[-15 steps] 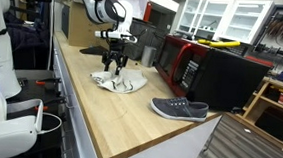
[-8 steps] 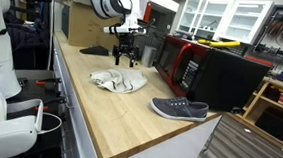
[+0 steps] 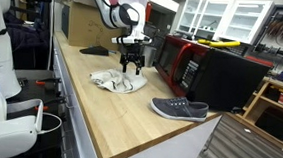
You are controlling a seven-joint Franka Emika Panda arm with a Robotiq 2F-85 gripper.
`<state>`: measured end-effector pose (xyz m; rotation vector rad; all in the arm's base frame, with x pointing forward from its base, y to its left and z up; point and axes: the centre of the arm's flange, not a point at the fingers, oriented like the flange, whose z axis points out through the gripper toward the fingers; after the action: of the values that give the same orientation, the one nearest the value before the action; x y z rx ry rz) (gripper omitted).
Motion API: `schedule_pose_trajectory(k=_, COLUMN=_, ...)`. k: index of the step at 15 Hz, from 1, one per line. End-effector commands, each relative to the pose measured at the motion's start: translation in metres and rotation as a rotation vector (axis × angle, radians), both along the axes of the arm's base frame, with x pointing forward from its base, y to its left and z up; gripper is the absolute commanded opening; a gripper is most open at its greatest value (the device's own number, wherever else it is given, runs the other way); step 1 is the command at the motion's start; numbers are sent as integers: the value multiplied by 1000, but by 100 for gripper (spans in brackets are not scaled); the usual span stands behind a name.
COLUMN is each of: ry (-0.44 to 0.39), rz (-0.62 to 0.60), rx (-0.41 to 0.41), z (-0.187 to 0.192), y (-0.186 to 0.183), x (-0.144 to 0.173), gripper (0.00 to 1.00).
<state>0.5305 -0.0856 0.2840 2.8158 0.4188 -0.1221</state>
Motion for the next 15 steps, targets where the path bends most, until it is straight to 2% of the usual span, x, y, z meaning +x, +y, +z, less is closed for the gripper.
schedule_pose_trajectory(k=1, ry=-33, rz=-53, rx=-27, z=-12, y=-10, x=22, gripper=100)
schedule_pose_trajectory(k=5, ry=-56, rz=-73, rx=-79, z=-20, y=-17, x=27, gripper=100)
schedule_pose_trajectory(k=6, ry=-63, rz=-73, rx=-94, z=-21, y=-18, x=28, gripper=75)
schedule_pose_trajectory(k=8, ry=-70, rz=-77, rx=-114, z=-22, y=-19, x=29, gripper=66)
schedule_pose_trajectory(k=9, ry=-70, rz=-79, rx=-117, z=-21, y=-20, x=29, gripper=56)
schedule_pose_trajectory(k=15, ry=-72, rz=-80, rx=-114, z=-17, y=-12, x=31, gripper=12)
